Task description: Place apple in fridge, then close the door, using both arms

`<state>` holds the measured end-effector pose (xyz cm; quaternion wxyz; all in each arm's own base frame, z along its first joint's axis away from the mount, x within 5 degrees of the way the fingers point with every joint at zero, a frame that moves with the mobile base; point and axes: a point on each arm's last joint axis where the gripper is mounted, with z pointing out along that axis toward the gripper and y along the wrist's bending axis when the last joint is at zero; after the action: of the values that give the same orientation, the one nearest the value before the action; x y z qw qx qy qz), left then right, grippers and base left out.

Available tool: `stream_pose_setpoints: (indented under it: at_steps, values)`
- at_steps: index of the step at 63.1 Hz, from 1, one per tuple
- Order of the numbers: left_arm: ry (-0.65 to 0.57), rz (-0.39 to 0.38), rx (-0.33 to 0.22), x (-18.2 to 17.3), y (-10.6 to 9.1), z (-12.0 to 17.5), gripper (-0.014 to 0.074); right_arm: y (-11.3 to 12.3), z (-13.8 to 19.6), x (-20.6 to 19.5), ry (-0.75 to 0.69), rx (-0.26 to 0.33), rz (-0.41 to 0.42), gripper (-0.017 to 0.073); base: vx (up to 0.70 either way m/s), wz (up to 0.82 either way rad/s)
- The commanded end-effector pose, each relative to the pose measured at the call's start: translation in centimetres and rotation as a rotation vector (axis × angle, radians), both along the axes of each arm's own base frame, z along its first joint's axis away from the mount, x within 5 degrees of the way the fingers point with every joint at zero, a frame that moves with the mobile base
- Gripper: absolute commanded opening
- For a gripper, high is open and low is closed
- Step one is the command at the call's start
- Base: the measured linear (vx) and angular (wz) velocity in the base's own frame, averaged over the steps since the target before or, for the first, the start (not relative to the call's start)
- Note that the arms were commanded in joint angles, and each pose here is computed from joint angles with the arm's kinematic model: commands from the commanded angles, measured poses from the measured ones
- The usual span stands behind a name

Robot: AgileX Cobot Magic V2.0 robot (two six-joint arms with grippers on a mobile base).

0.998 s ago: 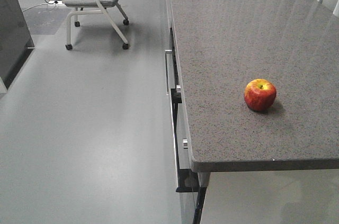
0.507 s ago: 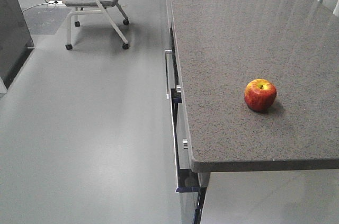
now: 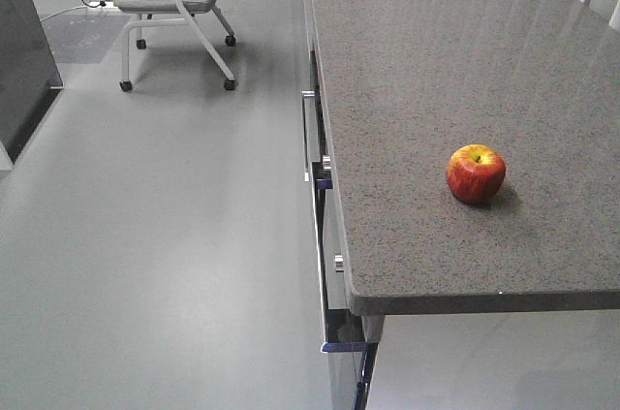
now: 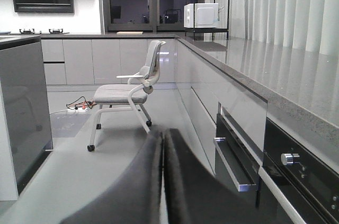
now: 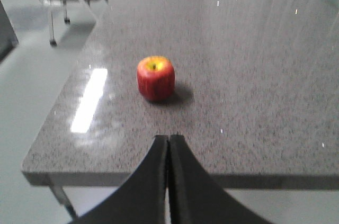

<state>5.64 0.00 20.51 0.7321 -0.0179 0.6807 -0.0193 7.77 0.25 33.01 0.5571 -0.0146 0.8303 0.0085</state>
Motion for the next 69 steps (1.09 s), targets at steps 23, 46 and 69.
stream_pose_setpoints:
  at_steps: [23,46,69]
  values:
    - [-0.070,-0.001,-0.016,-0.1,0.0,0.1,-0.0006,0.2,3.1,6.6,0.255,-0.087,0.047,0.0366,0.00,0.00]
    - [-0.070,-0.001,-0.016,-0.1,0.0,0.1,-0.0006,0.5,2.2,12.3,0.383,-0.121,0.078,0.0587,0.00,0.00]
    - [-0.070,-0.001,-0.016,-0.1,0.0,0.1,-0.0006,0.8,1.6,17.2,0.455,-0.125,0.098,0.0587,0.00,0.00]
